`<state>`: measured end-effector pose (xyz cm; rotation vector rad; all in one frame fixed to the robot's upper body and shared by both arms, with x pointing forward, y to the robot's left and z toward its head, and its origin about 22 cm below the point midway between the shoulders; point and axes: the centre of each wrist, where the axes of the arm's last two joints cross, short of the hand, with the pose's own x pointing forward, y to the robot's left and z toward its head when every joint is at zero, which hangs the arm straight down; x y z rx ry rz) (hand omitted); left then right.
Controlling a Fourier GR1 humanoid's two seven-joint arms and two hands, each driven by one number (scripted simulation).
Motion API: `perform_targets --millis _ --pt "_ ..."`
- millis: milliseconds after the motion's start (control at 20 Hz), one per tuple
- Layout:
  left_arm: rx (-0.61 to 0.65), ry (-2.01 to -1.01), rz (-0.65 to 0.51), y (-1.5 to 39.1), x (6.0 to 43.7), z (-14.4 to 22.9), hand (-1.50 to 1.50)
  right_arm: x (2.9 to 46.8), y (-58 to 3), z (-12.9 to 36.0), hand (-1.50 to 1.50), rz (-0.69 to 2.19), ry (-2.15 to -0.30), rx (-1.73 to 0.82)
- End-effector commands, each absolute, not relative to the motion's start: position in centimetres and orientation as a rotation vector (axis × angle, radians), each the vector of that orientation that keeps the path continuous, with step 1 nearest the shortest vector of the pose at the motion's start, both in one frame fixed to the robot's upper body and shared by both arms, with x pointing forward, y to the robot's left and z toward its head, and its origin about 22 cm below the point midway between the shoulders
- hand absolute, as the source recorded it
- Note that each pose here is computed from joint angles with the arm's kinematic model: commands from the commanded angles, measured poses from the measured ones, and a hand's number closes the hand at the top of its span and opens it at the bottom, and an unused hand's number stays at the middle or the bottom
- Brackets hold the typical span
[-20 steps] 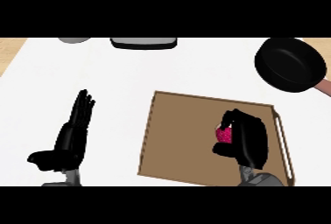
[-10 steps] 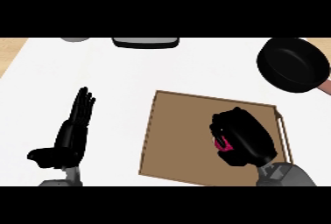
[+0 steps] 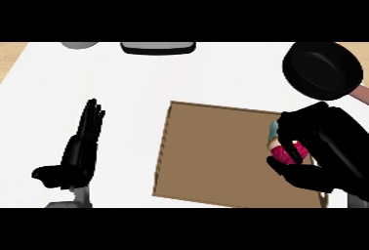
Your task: Pick the cupcake from the tray and place it in the pot
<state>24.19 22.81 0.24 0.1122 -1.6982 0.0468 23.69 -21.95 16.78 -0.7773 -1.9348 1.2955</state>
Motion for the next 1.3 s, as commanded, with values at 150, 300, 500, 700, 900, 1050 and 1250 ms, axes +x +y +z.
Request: perform_targets --millis 150,300,500,700,900,1050,1250 --pt "0.114 -1.697 0.041 22.2 24.6 0.9 0.0 24.1 -25.6 20.6 1.5 1.104 -1.922 -0.959" --pt "0.112 -1.689 0.04 22.1 24.6 2.0 0.0 26.8 -25.6 20.8 1.5 1.077 -1.839 -1.0" --pt "0.105 -1.713 0.017 22.6 22.9 0.3 0.0 29.5 -30.0 21.0 1.5 1.01 -1.808 -1.064" --pt "0.113 -1.688 0.033 22.6 22.6 0.3 0.0 32.5 -32.1 20.8 1.5 0.998 -1.765 -1.07" --pt "0.1 -1.709 0.031 21.2 25.7 0.0 0.0 35.6 -34.5 20.0 1.5 0.976 -1.723 -1.118" --pt "0.098 -1.701 0.031 22.8 25.3 1.2 0.0 37.3 -36.5 21.4 1.5 0.952 -1.726 -1.134" --pt "0.11 -1.734 0.006 22.4 24.6 1.9 0.0 39.1 -39.5 20.7 1.5 0.954 -1.671 -1.127"
